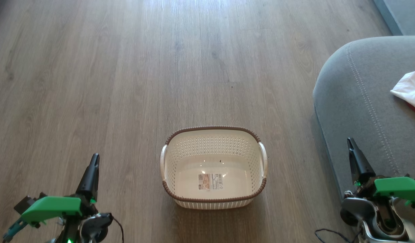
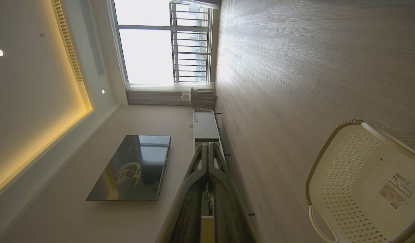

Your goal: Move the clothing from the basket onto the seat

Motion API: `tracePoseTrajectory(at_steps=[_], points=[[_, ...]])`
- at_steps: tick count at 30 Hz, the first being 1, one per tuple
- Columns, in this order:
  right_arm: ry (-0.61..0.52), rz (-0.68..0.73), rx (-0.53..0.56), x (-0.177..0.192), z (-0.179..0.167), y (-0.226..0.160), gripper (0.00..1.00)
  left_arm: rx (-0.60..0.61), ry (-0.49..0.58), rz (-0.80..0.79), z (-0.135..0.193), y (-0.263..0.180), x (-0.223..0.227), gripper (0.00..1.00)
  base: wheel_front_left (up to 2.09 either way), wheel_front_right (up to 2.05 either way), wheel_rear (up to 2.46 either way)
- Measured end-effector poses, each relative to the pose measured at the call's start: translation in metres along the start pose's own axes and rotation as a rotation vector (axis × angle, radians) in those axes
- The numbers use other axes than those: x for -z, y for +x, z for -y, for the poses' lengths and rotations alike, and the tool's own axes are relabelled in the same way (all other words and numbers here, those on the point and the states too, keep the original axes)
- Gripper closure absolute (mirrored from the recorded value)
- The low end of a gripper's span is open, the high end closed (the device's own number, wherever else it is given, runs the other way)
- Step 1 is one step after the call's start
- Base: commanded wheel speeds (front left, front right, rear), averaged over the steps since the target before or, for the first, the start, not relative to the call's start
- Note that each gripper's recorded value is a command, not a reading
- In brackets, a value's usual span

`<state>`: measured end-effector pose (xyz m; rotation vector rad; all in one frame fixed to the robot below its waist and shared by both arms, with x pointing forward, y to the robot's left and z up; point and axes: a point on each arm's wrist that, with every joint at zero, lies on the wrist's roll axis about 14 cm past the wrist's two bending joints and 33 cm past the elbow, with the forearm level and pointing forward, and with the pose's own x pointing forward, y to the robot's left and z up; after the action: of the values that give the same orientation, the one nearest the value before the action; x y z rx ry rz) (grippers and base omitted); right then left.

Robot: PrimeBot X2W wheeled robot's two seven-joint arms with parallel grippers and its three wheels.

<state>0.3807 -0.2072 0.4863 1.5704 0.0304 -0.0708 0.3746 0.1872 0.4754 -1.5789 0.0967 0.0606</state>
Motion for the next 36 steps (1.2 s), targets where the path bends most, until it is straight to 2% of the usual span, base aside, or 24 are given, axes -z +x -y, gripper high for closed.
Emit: tracePoseTrajectory(at_steps=[36], points=[[0.000,0.000,0.000,0.0000,0.0000,0.0000,1.00,0.000,0.000,0.000,0.0000,0.0000,0.0000,1.00,0.00,0.00,0.00]])
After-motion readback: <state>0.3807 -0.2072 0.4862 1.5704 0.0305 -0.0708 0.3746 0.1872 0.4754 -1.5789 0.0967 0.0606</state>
